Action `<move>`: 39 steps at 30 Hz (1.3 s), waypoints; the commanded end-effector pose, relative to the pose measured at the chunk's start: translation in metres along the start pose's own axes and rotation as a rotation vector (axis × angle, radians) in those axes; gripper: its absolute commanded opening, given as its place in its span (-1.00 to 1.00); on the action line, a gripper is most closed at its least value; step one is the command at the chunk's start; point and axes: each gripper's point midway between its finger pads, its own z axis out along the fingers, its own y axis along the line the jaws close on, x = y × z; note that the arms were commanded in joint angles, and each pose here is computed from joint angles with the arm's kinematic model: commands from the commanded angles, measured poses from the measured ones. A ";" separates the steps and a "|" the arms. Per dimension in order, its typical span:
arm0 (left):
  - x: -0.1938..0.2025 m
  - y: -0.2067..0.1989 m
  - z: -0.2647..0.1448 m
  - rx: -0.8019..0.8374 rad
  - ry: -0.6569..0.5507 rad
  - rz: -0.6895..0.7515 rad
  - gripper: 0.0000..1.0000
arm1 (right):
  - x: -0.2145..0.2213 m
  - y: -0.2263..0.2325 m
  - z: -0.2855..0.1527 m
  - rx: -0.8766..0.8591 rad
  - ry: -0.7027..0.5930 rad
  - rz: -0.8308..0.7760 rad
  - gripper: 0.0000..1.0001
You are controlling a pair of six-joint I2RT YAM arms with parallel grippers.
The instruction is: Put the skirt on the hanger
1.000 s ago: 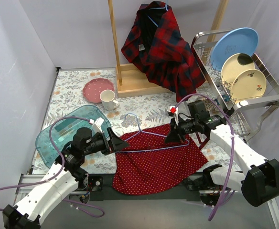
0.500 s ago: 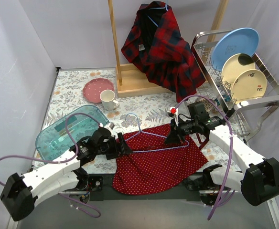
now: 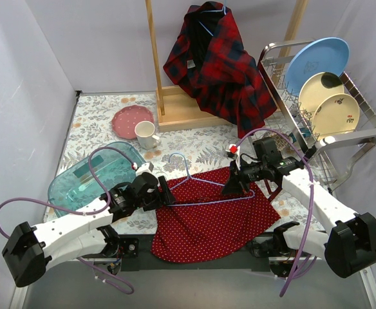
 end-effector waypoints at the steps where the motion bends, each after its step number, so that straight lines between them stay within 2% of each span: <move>1: -0.017 -0.003 0.007 -0.024 -0.092 0.003 0.25 | -0.005 0.001 0.000 -0.014 -0.021 -0.014 -0.97; 4: -0.018 -0.003 0.010 -0.022 -0.108 0.015 0.19 | -0.005 0.000 0.000 -0.012 -0.019 -0.011 -0.97; 6: -0.017 -0.002 0.012 -0.025 -0.109 0.018 0.06 | -0.005 0.000 0.000 -0.012 -0.018 -0.010 -0.97; 9: -0.014 0.000 0.014 -0.022 -0.107 0.017 -0.33 | -0.004 -0.001 0.000 -0.009 -0.017 -0.011 -0.97; 12: -0.014 0.000 0.013 -0.011 -0.113 0.013 -0.55 | -0.004 -0.001 0.000 -0.006 -0.016 -0.013 -0.97; 14: -0.015 -0.003 0.010 0.008 -0.115 0.010 -0.63 | -0.004 -0.001 0.000 -0.003 -0.017 -0.015 -0.97; 15: -0.015 -0.005 0.008 0.018 -0.116 0.010 -0.74 | -0.004 -0.002 0.000 0.002 -0.015 -0.015 -0.97; 17: -0.019 -0.014 -0.001 0.065 -0.126 -0.001 -0.81 | -0.003 -0.004 0.000 0.014 -0.010 -0.015 -0.97; 19: -0.024 -0.022 -0.010 0.105 -0.142 -0.014 -1.00 | -0.001 -0.006 -0.001 0.026 -0.005 -0.020 -0.97; 27: -0.052 -0.049 -0.075 0.239 -0.226 -0.108 -1.00 | -0.003 -0.012 -0.005 0.083 -0.013 -0.058 -0.97; 35: -0.071 -0.049 -0.124 0.275 -0.296 -0.182 -1.00 | -0.006 -0.022 -0.013 0.156 -0.025 -0.079 -0.97; 39: -0.075 -0.035 -0.141 0.249 -0.327 -0.221 -1.00 | -0.006 -0.027 -0.018 0.189 -0.026 -0.106 -0.97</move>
